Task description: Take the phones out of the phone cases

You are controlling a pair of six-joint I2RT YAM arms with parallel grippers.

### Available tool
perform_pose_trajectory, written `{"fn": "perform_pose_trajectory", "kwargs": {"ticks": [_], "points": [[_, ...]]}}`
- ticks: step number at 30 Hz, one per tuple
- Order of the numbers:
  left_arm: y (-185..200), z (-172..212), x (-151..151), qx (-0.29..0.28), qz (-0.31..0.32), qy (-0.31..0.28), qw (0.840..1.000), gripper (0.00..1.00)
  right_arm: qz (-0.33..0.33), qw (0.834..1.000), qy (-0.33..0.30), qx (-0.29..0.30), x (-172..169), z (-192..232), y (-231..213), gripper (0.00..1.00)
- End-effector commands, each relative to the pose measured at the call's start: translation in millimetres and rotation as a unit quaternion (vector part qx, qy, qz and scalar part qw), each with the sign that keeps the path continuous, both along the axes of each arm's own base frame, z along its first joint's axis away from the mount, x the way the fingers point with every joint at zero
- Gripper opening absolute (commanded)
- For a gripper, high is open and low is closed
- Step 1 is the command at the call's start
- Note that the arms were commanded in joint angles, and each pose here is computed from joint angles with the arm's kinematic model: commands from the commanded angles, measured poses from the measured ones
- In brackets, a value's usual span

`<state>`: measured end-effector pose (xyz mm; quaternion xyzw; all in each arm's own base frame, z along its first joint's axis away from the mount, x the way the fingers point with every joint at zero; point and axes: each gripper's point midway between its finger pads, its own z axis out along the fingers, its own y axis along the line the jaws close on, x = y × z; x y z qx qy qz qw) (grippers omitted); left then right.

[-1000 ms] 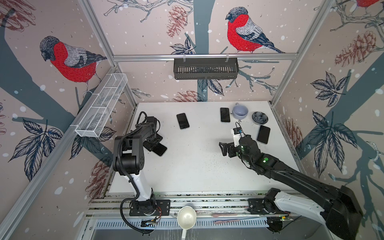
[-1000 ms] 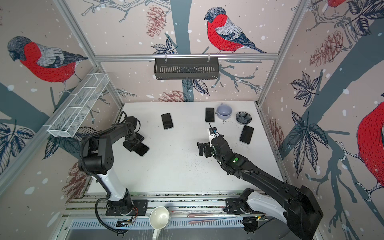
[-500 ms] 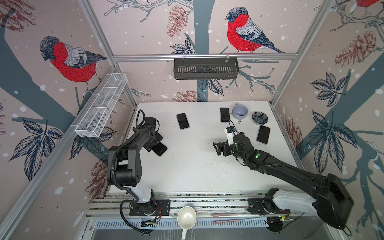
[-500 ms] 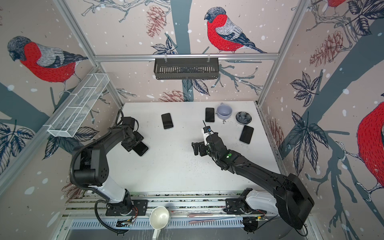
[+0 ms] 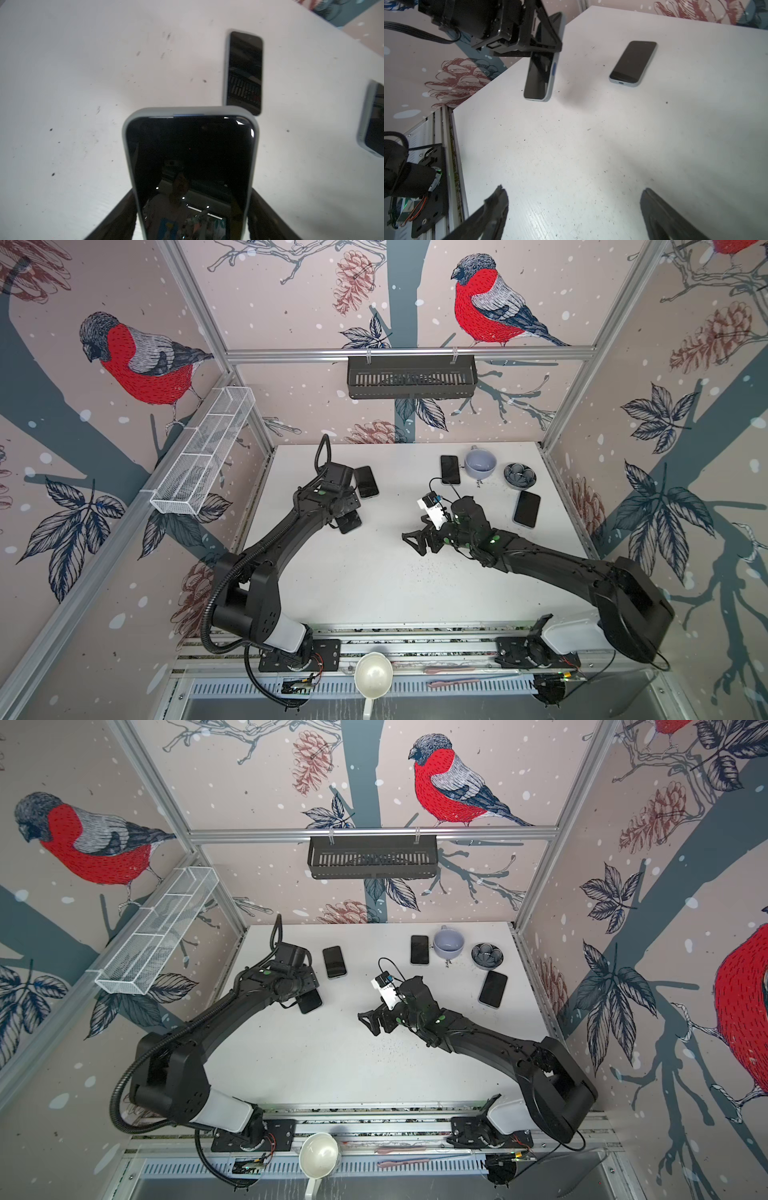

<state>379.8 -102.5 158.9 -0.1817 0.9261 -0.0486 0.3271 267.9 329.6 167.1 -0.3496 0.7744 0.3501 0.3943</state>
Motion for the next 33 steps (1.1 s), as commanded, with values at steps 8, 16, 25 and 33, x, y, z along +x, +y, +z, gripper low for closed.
{"fn": "perform_pose_trajectory", "kwargs": {"ticks": [8, 16, 25, 33], "points": [[-51, 85, -5, 0.064, -0.05, -0.178, 0.981, 0.48, 0.101, 0.994, -0.022, 0.035, 0, 17, 36, 0.92], [-71, 103, -24, 0.019, -0.073, -0.24, 0.968, 0.51, 0.117, 0.99, 0.016, 0.075, 18, 28, 48, 0.83], [-85, 101, -37, -0.005, -0.09, -0.258, 0.962, 0.51, 0.138, 0.985, 0.039, 0.099, 23, 32, 65, 0.73], [-93, 100, -44, -0.017, -0.102, -0.266, 0.958, 0.51, 0.142, 0.983, 0.054, 0.099, 26, 28, 70, 0.56]]}}
